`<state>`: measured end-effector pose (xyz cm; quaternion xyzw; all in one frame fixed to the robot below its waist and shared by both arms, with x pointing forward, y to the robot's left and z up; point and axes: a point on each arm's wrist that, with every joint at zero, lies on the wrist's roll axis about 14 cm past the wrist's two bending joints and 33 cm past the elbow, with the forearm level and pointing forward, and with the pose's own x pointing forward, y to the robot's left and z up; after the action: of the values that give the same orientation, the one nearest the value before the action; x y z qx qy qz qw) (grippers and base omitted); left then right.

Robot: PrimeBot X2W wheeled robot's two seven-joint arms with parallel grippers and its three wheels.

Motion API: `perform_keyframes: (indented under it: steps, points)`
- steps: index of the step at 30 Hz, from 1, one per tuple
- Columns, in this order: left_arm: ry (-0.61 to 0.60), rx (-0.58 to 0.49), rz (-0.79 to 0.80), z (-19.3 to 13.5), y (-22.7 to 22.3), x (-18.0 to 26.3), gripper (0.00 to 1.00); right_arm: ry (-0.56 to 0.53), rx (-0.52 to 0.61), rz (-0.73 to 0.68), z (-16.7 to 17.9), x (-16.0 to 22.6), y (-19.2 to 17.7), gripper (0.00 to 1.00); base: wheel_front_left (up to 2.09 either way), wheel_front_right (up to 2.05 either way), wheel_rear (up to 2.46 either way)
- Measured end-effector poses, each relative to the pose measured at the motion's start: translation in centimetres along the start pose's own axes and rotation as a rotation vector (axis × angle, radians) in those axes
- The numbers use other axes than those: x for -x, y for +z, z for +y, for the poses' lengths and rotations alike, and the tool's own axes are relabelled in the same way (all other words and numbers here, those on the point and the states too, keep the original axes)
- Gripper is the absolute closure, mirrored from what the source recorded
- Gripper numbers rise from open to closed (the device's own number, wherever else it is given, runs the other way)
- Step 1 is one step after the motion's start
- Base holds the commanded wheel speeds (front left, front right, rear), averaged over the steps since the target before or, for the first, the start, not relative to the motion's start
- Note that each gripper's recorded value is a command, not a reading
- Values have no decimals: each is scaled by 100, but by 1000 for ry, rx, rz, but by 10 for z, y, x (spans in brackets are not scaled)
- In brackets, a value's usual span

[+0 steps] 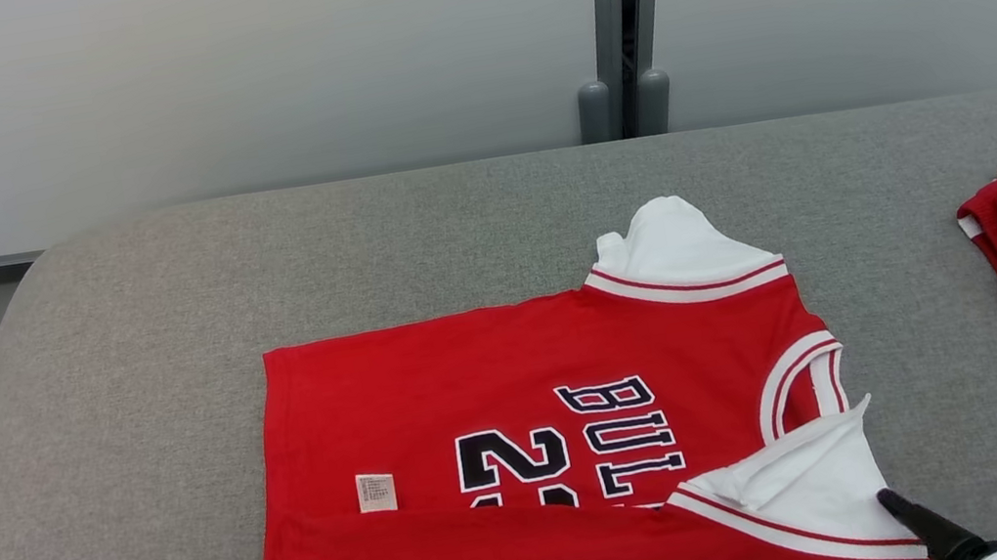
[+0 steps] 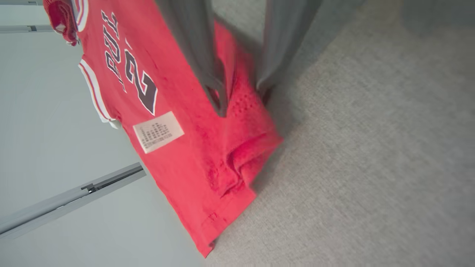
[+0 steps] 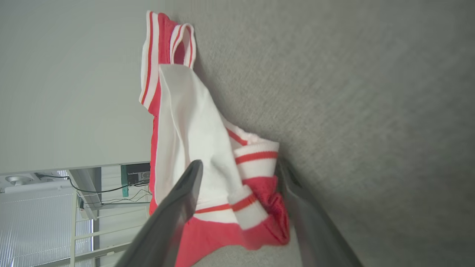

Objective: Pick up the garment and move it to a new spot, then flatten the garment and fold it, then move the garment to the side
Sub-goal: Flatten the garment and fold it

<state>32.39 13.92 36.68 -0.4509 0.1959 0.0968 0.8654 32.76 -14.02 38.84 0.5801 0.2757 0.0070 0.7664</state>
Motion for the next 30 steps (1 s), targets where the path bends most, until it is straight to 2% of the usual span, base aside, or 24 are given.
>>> perform_keyframes:
  steps: [6,12,15,19,22,23,24,27,30]
  points:
    - [41,3,-55,9,18,-2,0,-12,41,-78,-1,2,29,0,0,0,0]
    - [54,-72,-174,14,56,3,0,7,124,-163,10,3,59,0,0,0,0]
    - [30,-176,-249,5,81,4,0,41,215,-220,26,1,76,0,0,0,0]
    - [-29,-390,-334,-18,109,5,0,86,389,-269,48,-3,93,0,0,0,0]
    - [-84,-524,-373,-38,116,4,0,120,521,-286,65,-9,98,0,0,0,0]
    - [-126,-612,-396,-54,120,2,0,139,599,-297,75,-13,102,0,0,0,0]
    - [-140,-651,-404,-60,121,1,0,144,648,-302,78,-15,103,0,0,0,0]
    - [-180,-780,-402,-74,114,-2,0,144,750,-311,83,-21,106,0,0,0,0]
    - [-186,-827,-387,-76,107,-7,0,142,868,-291,83,-27,102,0,0,0,0]
